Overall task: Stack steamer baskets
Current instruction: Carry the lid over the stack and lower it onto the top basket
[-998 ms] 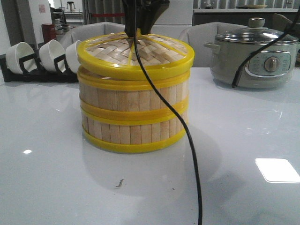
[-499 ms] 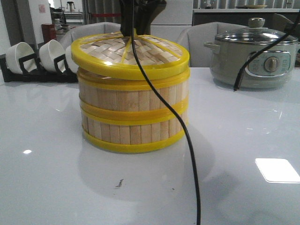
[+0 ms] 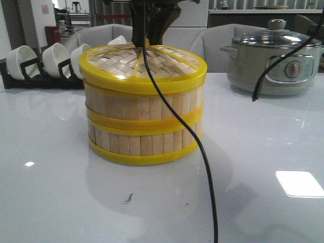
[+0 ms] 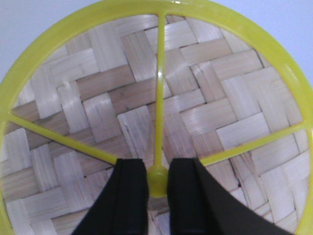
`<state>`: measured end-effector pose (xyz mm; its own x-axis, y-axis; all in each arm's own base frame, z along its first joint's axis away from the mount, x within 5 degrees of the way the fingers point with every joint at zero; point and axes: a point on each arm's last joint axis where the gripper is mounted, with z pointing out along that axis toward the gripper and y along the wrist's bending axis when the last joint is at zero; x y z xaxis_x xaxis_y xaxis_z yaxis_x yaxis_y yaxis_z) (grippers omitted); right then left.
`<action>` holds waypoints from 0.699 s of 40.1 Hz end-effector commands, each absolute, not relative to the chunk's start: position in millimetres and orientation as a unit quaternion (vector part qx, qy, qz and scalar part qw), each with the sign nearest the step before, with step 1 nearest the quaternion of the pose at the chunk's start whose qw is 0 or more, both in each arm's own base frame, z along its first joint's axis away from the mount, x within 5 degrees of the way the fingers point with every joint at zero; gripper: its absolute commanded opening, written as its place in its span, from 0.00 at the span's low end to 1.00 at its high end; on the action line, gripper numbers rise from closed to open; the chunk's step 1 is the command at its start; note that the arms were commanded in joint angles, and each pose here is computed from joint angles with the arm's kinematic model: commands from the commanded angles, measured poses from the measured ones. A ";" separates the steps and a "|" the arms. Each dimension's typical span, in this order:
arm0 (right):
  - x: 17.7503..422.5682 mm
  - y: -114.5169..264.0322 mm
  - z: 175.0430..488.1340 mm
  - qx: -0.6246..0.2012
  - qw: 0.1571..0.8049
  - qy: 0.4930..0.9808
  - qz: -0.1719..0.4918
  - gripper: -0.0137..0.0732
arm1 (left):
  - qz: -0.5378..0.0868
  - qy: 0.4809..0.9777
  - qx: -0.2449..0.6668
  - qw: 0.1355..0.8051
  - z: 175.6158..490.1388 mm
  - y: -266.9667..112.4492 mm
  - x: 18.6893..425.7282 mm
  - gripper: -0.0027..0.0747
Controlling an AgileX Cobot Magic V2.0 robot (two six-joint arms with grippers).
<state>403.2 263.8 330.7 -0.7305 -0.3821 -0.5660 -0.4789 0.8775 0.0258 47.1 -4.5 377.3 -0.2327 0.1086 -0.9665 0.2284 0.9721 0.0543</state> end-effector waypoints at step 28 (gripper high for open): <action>396.8 256.7 377.6 -0.227 0.369 0.894 0.111 0.52 | -0.056 0.756 0.107 0.643 391.1 -6.3 49.9 0.14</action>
<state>405.0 265.0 332.2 -0.7162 -0.3735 -0.5895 -0.4803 0.8767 0.0280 47.1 -4.5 377.3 -0.2327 0.1086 -0.9665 0.2284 0.9721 0.0543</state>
